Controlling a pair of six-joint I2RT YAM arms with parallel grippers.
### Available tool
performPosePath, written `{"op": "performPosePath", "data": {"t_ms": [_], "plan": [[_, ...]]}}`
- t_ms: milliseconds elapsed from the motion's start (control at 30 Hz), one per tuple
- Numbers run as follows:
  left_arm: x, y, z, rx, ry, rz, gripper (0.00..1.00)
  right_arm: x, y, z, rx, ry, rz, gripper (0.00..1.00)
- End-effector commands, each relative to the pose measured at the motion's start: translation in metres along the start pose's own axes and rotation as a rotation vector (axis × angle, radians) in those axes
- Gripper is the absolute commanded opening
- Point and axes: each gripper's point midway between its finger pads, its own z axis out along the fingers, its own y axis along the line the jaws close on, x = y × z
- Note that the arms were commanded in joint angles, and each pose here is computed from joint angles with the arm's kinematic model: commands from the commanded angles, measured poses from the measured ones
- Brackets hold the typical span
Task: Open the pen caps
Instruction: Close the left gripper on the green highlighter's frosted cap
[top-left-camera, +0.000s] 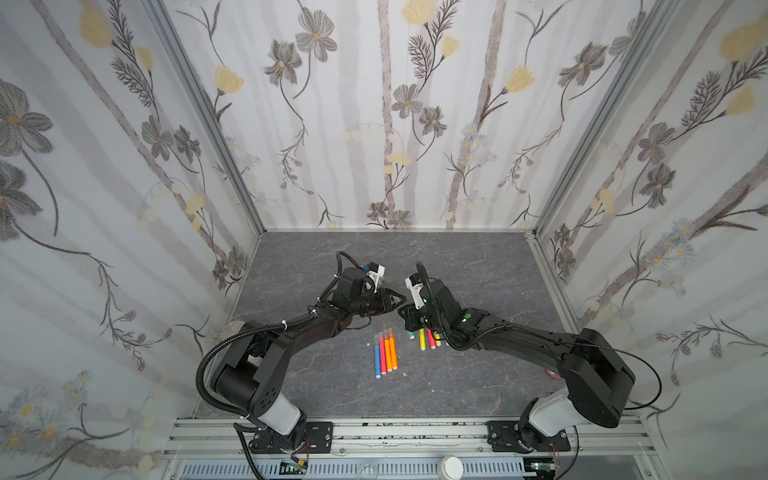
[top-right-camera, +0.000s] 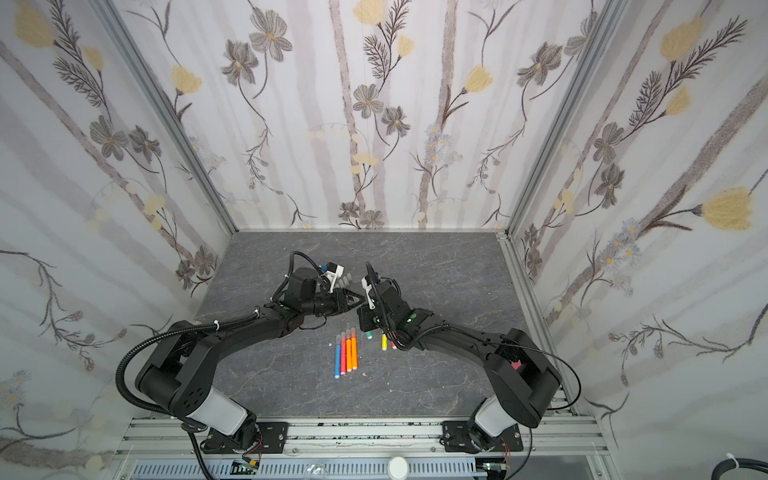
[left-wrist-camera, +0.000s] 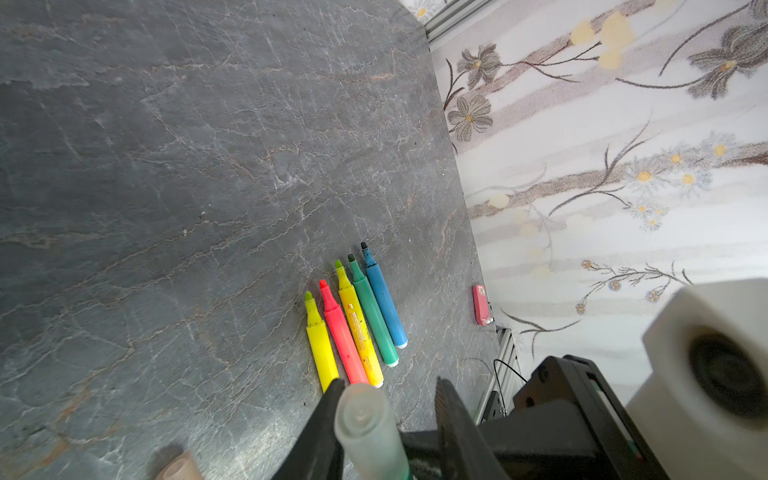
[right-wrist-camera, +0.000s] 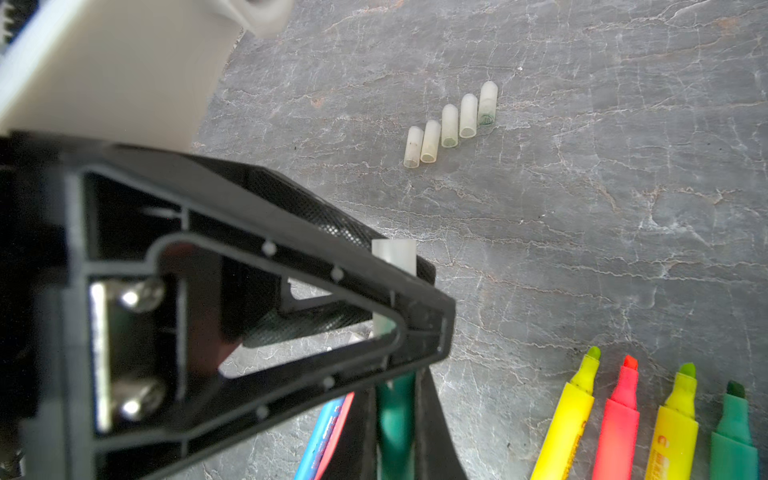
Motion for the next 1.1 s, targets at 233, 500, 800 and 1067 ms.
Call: {"op": "performPosePath", "data": {"t_ms": [233, 500, 800, 1067], "plan": [[-0.008, -0.010, 0.002, 0.036, -0.024, 0.028, 0.18, -0.017, 0.008, -0.003, -0.026, -0.060, 0.009, 0.00], [-0.010, -0.009, 0.004, 0.035, -0.025, 0.028, 0.04, -0.016, 0.007, -0.003, -0.027, -0.059, 0.010, 0.00], [-0.022, -0.016, 0.002, 0.034, -0.060, 0.026, 0.00, -0.001, 0.003, -0.009, -0.049, -0.057, 0.016, 0.26], [-0.027, -0.020, 0.003, 0.047, -0.072, 0.019, 0.00, 0.001, 0.002, -0.013, -0.057, -0.074, 0.022, 0.25]]}}
